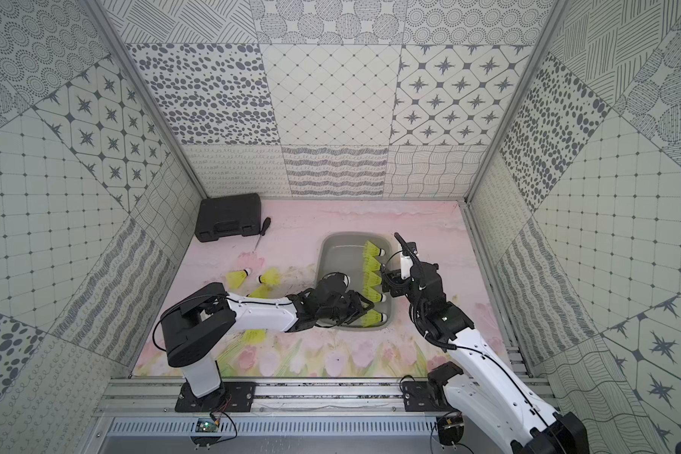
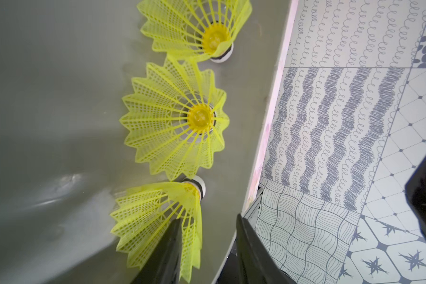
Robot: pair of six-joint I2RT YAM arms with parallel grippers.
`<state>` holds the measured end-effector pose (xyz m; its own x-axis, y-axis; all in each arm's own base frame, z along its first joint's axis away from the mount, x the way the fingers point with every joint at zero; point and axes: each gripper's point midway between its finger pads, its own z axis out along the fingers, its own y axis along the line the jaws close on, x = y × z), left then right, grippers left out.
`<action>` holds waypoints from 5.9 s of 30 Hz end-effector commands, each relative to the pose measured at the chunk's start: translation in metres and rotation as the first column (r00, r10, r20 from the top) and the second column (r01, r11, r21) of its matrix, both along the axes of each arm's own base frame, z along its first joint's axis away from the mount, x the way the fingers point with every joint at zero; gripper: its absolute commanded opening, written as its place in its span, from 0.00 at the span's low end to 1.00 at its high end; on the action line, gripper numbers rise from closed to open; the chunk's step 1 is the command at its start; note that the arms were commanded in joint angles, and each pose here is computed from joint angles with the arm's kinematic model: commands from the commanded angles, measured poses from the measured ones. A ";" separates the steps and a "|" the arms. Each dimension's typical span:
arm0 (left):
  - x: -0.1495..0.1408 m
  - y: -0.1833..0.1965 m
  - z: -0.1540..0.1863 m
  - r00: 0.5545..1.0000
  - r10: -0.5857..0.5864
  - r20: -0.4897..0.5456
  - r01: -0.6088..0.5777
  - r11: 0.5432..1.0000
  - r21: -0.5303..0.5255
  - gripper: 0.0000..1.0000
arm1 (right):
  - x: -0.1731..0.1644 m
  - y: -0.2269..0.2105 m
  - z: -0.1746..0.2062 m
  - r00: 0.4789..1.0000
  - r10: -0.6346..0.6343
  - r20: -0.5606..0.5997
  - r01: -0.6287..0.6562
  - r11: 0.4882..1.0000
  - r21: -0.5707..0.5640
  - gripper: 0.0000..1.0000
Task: Put the shuttlecocks into the storage box
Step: Place the shuttlecock in the storage box, then pick up the shuttlecock at the center of the board.
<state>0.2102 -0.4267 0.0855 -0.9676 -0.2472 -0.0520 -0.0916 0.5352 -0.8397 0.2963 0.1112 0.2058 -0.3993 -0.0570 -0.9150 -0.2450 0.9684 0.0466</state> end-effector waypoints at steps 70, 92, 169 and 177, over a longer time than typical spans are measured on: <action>0.146 0.336 -0.002 0.988 -0.067 0.141 -0.084 0.529 0.844 0.00 | 0.007 -0.007 -0.017 0.998 -0.045 -0.053 0.047 0.998 0.037 0.92; 0.136 0.218 0.137 0.949 0.022 0.314 -0.049 0.996 0.077 0.00 | -0.004 0.098 -0.005 0.850 0.501 0.163 -0.506 0.863 -0.015 0.88; 0.098 0.216 0.171 0.868 -0.222 0.443 0.071 0.940 0.333 0.45 | 0.015 0.206 -0.024 0.705 0.694 0.148 -0.689 0.719 -0.089 0.29; 0.065 0.203 0.199 0.488 -0.561 0.669 0.247 0.823 0.511 0.55 | 0.013 0.205 -0.027 0.712 0.691 0.122 -0.688 0.722 -0.075 0.28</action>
